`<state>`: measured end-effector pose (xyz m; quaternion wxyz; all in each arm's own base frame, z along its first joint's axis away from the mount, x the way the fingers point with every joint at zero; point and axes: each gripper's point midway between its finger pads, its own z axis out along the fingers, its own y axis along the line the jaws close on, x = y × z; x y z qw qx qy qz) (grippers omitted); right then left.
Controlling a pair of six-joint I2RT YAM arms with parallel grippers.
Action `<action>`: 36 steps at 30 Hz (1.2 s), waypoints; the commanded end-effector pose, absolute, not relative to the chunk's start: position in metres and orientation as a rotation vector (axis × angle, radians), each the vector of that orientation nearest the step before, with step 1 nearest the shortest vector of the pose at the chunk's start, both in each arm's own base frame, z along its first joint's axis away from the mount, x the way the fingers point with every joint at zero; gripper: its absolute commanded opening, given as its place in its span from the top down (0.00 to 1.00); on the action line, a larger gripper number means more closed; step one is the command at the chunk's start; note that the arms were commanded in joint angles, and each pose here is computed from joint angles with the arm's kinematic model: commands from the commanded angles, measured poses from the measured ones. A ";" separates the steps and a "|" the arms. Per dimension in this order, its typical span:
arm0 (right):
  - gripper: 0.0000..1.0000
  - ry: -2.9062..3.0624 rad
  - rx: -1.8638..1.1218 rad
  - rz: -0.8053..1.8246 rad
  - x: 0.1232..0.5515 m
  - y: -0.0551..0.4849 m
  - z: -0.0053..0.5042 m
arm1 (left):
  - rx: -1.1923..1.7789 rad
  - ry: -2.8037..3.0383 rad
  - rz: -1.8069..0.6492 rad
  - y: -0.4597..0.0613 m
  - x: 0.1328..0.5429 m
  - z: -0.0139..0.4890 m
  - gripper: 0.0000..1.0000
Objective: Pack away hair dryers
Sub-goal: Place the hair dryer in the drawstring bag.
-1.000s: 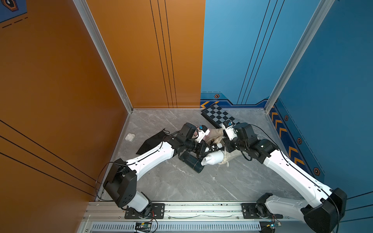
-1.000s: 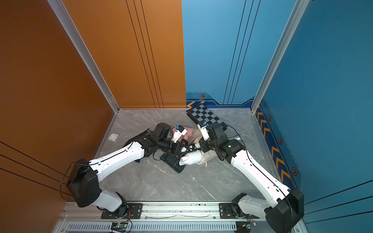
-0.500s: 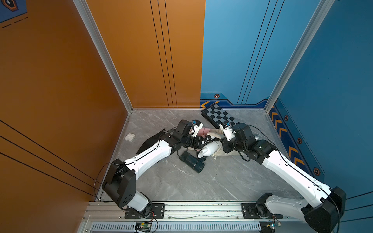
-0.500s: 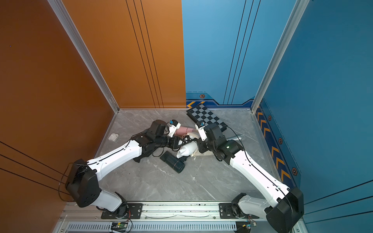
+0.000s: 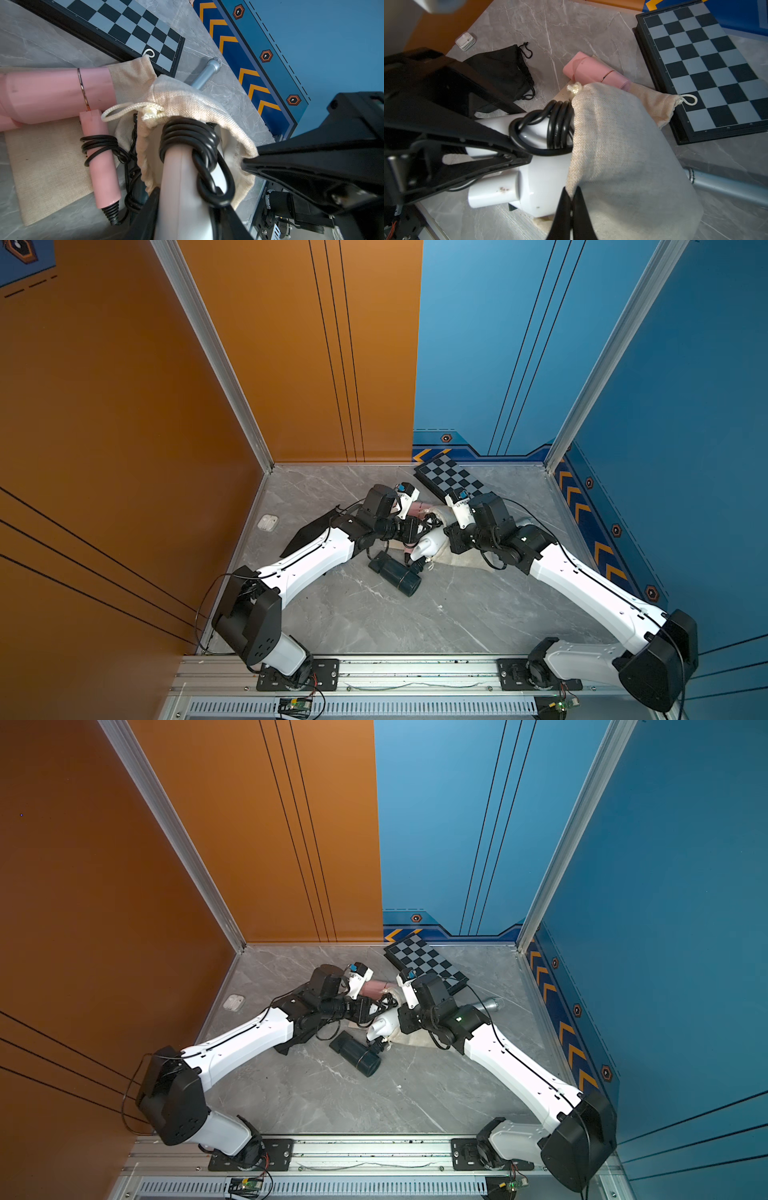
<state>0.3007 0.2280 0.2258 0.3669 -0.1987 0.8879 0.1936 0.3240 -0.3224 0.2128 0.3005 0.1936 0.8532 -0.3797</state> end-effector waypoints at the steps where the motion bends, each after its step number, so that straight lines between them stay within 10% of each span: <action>1: 1.00 2.209 -0.477 0.584 0.306 0.238 0.256 | 0.568 2.170 -1.062 -0.341 0.331 0.239 0.90; 21: 1.00 2.200 -0.469 0.684 0.308 0.245 0.263 | 0.522 2.152 -1.078 -0.354 0.352 0.253 0.81; 36: 1.00 2.146 -0.359 0.780 0.319 0.233 0.286 | 0.445 2.125 -1.048 -0.361 0.367 0.264 0.43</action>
